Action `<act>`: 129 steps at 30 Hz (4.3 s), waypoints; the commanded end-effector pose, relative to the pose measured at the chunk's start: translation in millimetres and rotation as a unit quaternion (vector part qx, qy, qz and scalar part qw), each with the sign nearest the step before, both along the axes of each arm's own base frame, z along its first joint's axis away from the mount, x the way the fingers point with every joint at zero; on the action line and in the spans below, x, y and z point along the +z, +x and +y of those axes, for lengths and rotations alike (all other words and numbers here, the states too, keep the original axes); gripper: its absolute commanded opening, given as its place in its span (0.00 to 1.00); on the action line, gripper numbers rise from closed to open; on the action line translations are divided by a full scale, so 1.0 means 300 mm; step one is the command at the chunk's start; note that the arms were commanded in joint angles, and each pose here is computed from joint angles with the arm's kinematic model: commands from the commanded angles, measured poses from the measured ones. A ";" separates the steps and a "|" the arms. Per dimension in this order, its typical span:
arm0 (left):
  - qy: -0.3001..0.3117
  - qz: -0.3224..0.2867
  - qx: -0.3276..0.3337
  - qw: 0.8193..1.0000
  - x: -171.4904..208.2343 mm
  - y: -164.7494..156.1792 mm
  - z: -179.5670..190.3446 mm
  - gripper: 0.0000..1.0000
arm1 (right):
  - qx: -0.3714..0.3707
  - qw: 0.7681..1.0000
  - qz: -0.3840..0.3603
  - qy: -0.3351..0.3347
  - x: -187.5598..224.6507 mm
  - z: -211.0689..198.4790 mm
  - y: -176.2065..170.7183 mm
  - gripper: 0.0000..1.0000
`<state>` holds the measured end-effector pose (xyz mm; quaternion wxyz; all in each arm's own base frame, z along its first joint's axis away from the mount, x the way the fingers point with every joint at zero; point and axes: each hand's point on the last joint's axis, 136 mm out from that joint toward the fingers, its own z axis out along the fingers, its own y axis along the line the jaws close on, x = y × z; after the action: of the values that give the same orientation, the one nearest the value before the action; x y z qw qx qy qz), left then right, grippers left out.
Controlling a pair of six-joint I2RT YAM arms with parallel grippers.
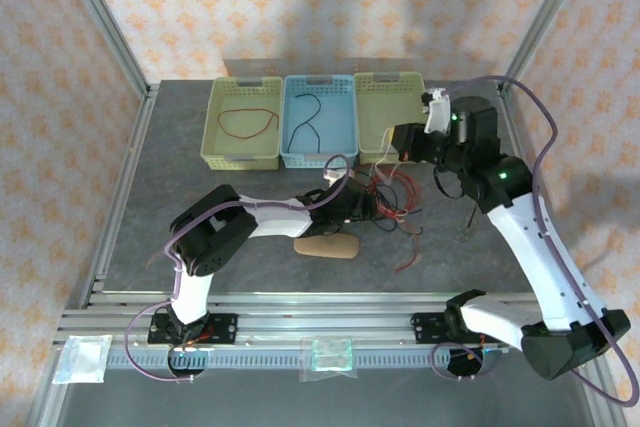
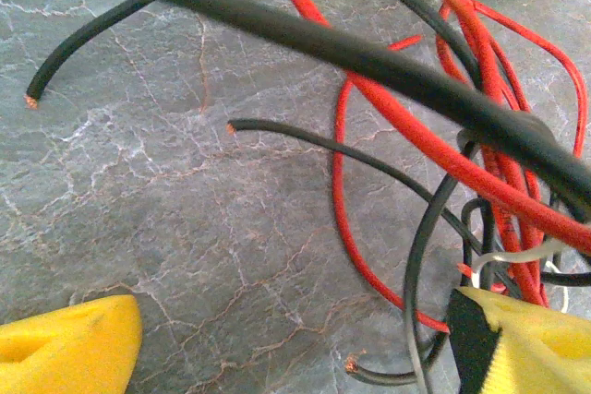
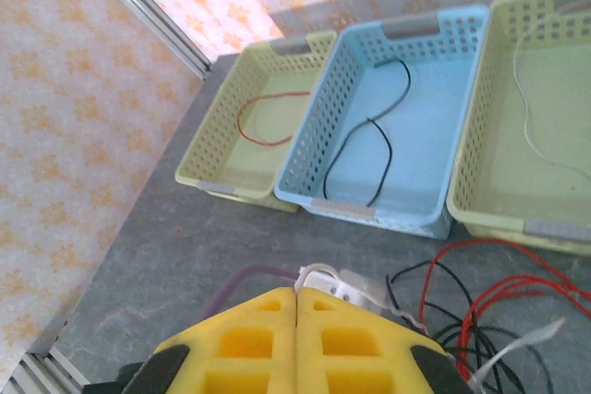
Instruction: Untangle the cables
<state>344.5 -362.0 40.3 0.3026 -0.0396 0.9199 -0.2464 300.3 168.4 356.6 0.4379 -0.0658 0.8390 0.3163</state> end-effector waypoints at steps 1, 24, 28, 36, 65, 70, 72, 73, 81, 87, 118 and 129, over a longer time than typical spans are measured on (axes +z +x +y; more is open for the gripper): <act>0.023 0.022 0.000 0.999 -0.076 -0.016 0.005 0.85 | 0.011 0.999 -0.038 0.001 0.104 -0.004 -0.033 0.00; 0.032 0.028 0.004 0.999 -0.108 -0.027 0.023 0.85 | -0.007 0.986 -0.163 0.013 0.502 -0.053 -0.083 0.00; 0.033 0.028 0.005 0.999 -0.107 -0.029 0.028 0.85 | -0.006 0.984 -0.177 0.016 0.546 -0.051 -0.082 0.00; -0.005 -0.025 0.007 1.000 0.034 -0.038 0.060 0.85 | -0.015 0.979 -0.202 0.016 0.623 -0.057 -0.068 0.00; -0.057 -0.209 -0.061 0.974 0.565 -0.027 0.277 0.95 | -0.035 0.993 -0.114 0.014 0.372 -0.031 0.042 0.00; -0.011 -0.193 -0.058 0.979 0.572 0.045 0.314 0.95 | -0.042 0.995 -0.086 0.011 0.314 -0.028 0.065 0.00; 0.040 -0.207 -0.048 0.976 0.576 0.072 0.349 0.95 | -0.035 0.996 -0.085 0.019 0.308 -0.018 0.062 0.00; 0.071 -0.213 -0.048 0.973 0.577 0.083 0.361 0.95 | -0.032 0.996 -0.084 0.021 0.305 -0.014 0.061 0.00; 0.108 -0.251 -0.151 0.950 0.653 0.088 0.273 0.99 | -0.019 0.998 -0.057 0.021 0.226 0.006 0.065 0.00; 0.114 -0.266 -0.160 0.944 0.705 0.128 0.253 0.99 | -0.020 1.000 -0.018 0.005 0.112 0.008 0.074 0.00; 0.067 -0.157 -0.122 0.978 0.645 0.165 0.249 0.98 | 0.155 0.985 -0.058 0.042 -0.302 0.116 -0.134 0.77; 0.067 -0.152 -0.142 0.976 0.642 0.150 0.238 0.98 | 0.186 0.979 -0.073 0.042 -0.323 0.166 -0.097 0.64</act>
<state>390.7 -287.0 229.6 0.4116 0.1422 0.8730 -0.2196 265.0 209.0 243.1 0.4066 -0.1953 0.7914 0.4127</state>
